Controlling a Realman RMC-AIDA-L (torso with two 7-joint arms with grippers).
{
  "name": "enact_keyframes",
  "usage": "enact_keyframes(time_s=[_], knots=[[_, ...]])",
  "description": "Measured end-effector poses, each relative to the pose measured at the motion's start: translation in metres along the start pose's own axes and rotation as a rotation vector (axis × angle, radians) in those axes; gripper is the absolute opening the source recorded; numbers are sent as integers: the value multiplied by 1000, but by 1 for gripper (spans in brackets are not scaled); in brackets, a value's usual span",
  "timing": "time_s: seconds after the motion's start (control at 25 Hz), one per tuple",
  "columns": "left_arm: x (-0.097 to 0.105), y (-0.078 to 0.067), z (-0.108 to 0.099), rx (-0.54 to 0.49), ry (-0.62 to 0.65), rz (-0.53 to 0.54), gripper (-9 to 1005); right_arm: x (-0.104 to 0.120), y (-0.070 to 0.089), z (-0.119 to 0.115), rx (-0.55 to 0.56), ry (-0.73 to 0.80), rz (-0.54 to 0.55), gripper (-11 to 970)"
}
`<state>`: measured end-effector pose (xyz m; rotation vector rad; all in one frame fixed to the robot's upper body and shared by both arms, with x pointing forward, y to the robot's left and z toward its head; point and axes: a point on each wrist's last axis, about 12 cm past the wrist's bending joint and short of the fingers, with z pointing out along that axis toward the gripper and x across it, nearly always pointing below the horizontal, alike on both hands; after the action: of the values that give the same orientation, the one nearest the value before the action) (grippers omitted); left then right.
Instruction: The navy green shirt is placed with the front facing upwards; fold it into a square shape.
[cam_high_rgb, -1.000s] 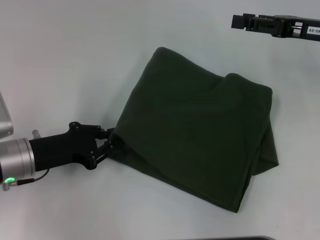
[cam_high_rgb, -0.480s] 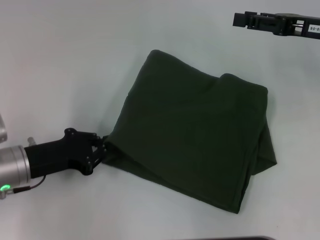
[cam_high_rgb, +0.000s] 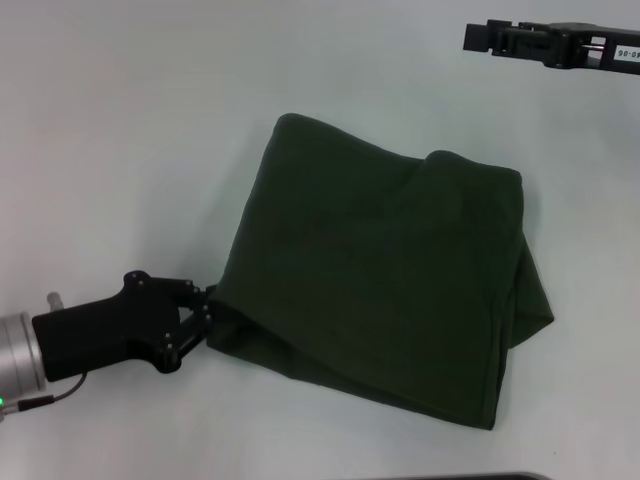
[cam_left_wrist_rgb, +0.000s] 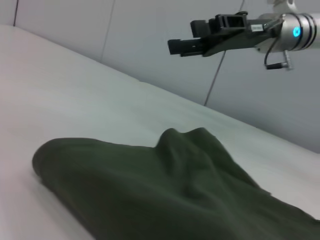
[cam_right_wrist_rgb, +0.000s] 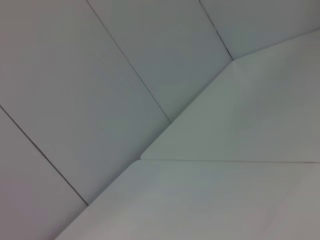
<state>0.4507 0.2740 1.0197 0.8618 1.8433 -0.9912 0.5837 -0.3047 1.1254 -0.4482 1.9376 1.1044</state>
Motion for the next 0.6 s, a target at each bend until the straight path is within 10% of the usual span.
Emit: enact_keyframes(time_s=[0.6], knots=[[15, -12, -7, 32, 45, -36, 69, -1, 0, 1, -1, 5, -6, 704]])
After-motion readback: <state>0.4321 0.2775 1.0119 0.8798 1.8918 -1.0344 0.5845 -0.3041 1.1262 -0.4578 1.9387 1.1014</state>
